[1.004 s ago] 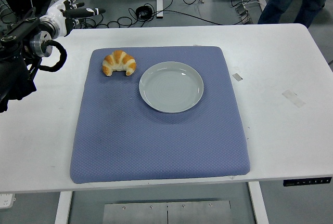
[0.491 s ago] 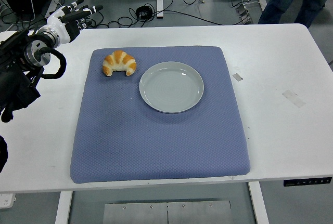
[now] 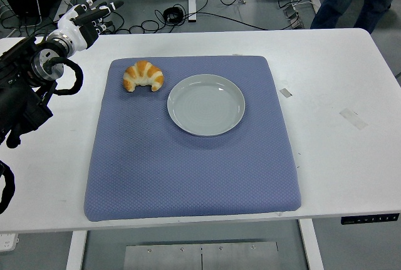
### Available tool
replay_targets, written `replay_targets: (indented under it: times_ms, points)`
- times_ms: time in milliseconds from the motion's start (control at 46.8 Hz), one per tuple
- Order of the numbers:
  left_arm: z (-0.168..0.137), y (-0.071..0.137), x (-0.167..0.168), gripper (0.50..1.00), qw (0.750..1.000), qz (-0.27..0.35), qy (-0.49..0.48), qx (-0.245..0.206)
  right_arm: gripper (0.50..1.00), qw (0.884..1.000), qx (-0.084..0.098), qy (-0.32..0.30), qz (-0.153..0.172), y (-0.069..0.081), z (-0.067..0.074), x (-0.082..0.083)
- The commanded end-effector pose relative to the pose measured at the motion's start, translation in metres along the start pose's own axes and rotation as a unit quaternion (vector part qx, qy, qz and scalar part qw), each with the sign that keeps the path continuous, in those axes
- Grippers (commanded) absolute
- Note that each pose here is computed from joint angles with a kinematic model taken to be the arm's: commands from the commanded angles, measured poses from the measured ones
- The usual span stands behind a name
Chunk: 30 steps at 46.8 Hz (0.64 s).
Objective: Place the bread on the table
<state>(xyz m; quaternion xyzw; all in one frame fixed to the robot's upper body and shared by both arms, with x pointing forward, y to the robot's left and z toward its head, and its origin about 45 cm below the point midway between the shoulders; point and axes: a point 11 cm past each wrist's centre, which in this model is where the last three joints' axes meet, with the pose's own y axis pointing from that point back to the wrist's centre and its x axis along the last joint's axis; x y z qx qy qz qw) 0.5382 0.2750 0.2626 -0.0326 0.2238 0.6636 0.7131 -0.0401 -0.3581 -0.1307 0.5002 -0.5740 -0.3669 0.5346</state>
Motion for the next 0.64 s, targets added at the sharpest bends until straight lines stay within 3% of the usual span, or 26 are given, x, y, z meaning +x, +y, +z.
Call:
replay_targets:
  times_ms: [0,620]
  points:
    - [-0.0002,-0.0001,-0.0003,0.977,1.0,0.0,-0.001,0.0,1.0,1.0,0.0,0.0,0.0,0.0,0.0,0.0]
    - [-0.0077,0.0011,0.005,0.977,1.0,0.004,-0.002,0.003,1.0,1.0,0.0,0.0,-0.001,0.0,0.0,-0.0002]
